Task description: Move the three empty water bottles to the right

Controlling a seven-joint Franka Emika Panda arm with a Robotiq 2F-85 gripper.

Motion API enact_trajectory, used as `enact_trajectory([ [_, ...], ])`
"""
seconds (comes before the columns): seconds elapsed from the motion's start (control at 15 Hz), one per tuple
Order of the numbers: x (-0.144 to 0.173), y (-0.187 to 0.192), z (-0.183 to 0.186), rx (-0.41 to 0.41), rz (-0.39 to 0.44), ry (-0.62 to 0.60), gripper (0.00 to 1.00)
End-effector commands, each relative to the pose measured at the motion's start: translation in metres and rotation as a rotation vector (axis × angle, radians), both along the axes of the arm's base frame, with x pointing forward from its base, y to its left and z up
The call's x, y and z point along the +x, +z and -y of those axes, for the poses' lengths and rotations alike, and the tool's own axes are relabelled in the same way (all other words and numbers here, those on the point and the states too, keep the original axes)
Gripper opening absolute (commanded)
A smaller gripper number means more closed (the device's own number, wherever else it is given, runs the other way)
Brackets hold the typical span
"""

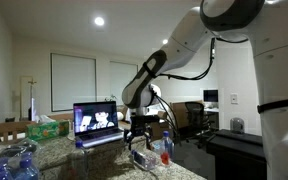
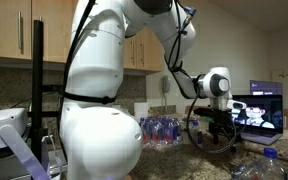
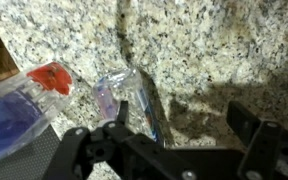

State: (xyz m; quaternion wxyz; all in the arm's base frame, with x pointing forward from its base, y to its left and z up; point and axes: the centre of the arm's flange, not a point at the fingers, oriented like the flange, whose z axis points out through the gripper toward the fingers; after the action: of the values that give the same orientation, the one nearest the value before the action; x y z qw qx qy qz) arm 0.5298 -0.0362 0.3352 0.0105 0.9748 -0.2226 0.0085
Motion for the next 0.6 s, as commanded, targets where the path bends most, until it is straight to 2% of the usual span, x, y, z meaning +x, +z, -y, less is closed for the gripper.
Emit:
enact_trajectory([
  [0.0,-0.041,-0.018,-0.005,0.014,0.014,-0.047,1.00],
  [0.27,-0.065,-0.047,-0.010,-0.001,0.086,-0.099,1.00],
  [0.53,-0.062,-0.064,-0.002,-0.002,0.179,-0.129,1.00],
])
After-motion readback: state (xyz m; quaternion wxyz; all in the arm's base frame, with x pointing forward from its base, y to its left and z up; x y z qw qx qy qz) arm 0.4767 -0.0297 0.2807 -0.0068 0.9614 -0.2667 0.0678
